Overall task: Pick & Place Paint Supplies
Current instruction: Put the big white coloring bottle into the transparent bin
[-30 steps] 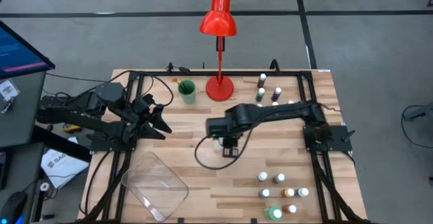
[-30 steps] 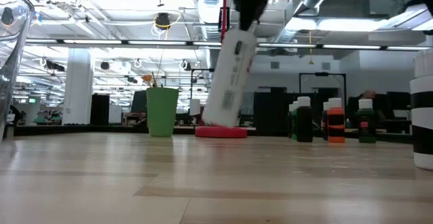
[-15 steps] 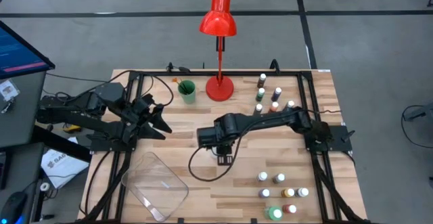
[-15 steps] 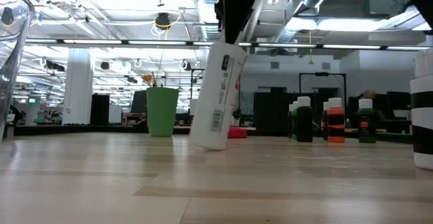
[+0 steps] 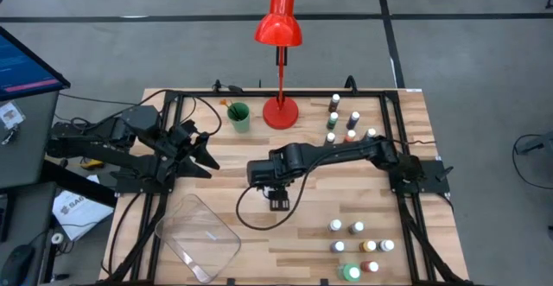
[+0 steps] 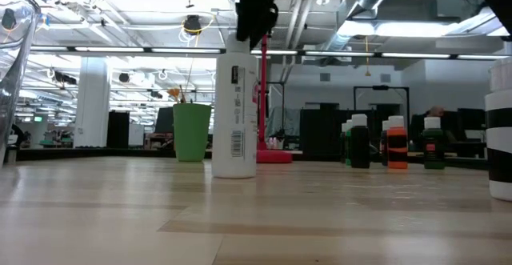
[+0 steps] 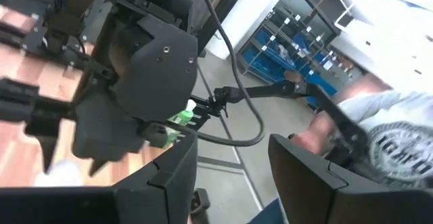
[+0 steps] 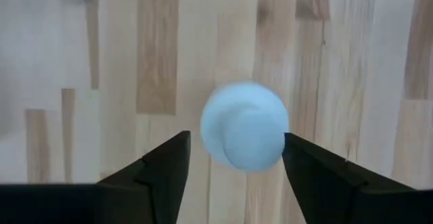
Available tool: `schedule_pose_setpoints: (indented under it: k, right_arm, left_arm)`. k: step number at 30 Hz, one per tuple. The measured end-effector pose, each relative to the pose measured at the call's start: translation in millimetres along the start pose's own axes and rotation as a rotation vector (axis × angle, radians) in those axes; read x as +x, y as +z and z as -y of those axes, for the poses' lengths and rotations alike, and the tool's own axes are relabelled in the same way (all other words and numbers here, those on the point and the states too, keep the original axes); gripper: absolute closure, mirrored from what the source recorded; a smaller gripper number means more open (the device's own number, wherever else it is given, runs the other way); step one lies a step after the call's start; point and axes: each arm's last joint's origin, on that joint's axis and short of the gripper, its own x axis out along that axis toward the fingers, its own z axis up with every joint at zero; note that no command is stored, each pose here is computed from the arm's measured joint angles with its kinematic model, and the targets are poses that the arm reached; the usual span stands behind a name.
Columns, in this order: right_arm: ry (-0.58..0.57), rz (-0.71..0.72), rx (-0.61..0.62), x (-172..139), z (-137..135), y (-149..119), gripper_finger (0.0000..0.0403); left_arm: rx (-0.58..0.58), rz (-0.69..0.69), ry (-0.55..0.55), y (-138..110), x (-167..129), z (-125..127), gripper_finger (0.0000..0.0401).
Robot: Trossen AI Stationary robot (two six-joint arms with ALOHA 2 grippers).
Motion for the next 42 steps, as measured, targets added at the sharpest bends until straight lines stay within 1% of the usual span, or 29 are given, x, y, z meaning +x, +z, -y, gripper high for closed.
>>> schedule_pose_setpoints:
  k: [4, 8, 9, 11, 13, 14, 16, 18, 19, 21, 24, 28, 31, 40, 42]
  right_arm:
    - [0.006, 0.038, -0.005, -25.1, 0.9, 2.4, 0.0183]
    - [0.028, 0.059, 0.024, -54.6, 2.8, -9.1, 0.0189]
    - [0.034, 0.093, 0.038, -66.6, 3.4, -10.9, 0.0190]
    - [0.038, 0.118, 0.061, -92.9, 4.9, -21.9, 0.0192]
    - [0.051, 0.184, 0.091, -117.7, 6.2, -29.1, 0.0193]
    - [0.054, 0.188, 0.106, -128.1, 5.9, -35.5, 0.0194]
    - [0.066, 0.225, 0.137, -147.9, 4.7, -45.2, 0.0195]
    - [0.074, 0.260, 0.154, -169.2, 1.4, -58.1, 0.0197]
    - [0.078, 0.287, 0.159, -179.9, -1.1, -64.2, 0.0197]
    - [0.073, 0.335, 0.172, -199.3, -5.6, -76.8, 0.0199]
    - [0.054, 0.392, 0.196, -219.4, -12.7, -92.1, 0.0203]
    - [0.007, 0.447, 0.232, -236.8, -20.5, -108.3, 0.0208]
    - [-0.022, 0.470, 0.235, -242.6, -25.5, -114.8, 0.0213]
    - [-0.030, 0.438, 0.229, -237.4, -32.8, -115.2, 0.0224]
    - [-0.027, 0.438, 0.231, -237.9, -33.8, -116.0, 0.0226]
  left_arm:
    - [0.076, -0.013, 0.017, -0.5, 5.6, -3.5, 0.0226]
    - [0.136, -0.040, 0.075, -2.1, 19.6, -13.0, 0.0226]
    - [0.149, -0.055, 0.092, -3.2, 25.0, -16.8, 0.0226]
    - [0.180, -0.085, 0.133, -5.7, 35.9, -24.9, 0.0226]
    - [0.215, -0.117, 0.165, -8.5, 48.2, -33.6, 0.0226]
    - [0.234, -0.141, 0.183, -10.9, 53.7, -38.2, 0.0226]
    - [0.298, -0.171, 0.187, -13.4, 67.7, -47.1, 0.0225]
    - [0.344, -0.216, 0.198, -19.0, 79.9, -56.9, 0.0218]
    - [0.364, -0.209, 0.194, -18.8, 87.5, -60.6, 0.0212]
    - [0.364, -0.258, 0.212, -25.8, 98.4, -70.7, 0.0195]
    - [0.370, -0.302, 0.222, -34.5, 114.6, -84.2, 0.0163]
    - [0.388, -0.297, 0.219, -39.8, 132.2, -96.6, 0.0126]
    - [0.413, -0.316, 0.217, -46.0, 142.2, -104.5, 0.0111]
    - [0.398, -0.424, 0.251, -69.8, 161.8, -129.6, 0.0109]
    - [0.397, -0.426, 0.255, -72.4, 165.3, -133.1, 0.0112]
